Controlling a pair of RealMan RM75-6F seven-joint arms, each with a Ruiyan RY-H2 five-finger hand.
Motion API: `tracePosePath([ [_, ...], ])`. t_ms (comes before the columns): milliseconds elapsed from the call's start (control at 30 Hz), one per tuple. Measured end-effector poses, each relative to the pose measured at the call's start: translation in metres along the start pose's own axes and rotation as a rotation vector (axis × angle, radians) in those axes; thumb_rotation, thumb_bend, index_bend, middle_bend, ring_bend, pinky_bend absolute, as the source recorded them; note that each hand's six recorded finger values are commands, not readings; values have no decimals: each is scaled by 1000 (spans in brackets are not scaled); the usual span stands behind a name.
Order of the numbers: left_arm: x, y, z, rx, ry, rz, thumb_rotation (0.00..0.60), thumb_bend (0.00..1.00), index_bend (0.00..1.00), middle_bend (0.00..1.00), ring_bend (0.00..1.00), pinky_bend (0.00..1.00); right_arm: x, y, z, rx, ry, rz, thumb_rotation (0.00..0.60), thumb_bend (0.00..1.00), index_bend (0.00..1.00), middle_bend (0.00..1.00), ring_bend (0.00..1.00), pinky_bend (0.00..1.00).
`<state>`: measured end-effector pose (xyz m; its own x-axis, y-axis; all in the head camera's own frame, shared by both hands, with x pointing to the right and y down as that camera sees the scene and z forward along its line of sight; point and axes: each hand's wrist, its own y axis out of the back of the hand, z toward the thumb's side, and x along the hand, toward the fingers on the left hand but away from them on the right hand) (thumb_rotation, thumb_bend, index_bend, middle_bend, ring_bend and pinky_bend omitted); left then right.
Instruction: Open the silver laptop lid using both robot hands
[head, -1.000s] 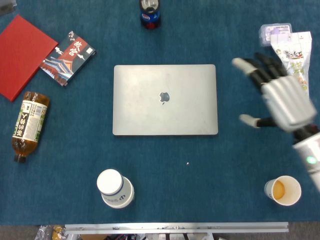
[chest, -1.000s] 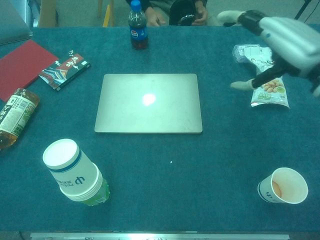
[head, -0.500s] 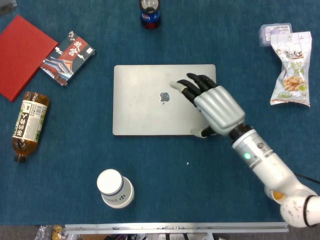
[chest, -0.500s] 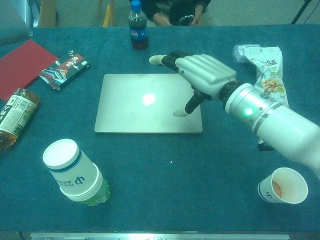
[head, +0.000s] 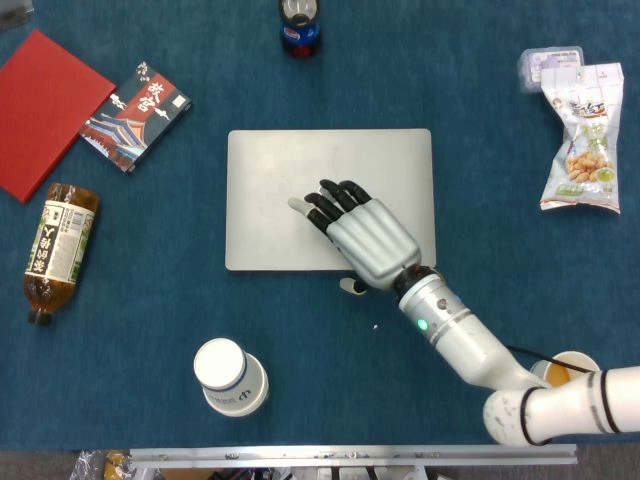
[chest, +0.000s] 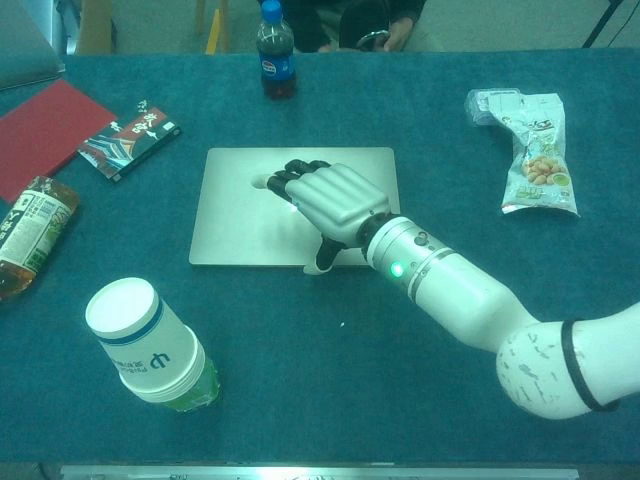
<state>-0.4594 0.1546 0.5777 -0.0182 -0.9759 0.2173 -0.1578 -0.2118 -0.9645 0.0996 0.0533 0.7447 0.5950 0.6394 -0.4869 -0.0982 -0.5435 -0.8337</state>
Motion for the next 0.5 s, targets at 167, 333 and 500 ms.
tracePosePath([
  [167,-1,-2,-2,-5,3,-3,581,417,221,134,46,0,-8,-12,3,32,-10,8,600,19,102,149,10,117],
  [333,-1,-3,-4,-8,4,-3,579,417,221,134,46,0,-16,-20,6,51,-17,11,600,19,102,149,10,117],
  [500,0,-2,-7,-11,9,-1,581,417,221,134,46,0,-23,-23,8,59,-24,6,600,20,102,149,10,117],
])
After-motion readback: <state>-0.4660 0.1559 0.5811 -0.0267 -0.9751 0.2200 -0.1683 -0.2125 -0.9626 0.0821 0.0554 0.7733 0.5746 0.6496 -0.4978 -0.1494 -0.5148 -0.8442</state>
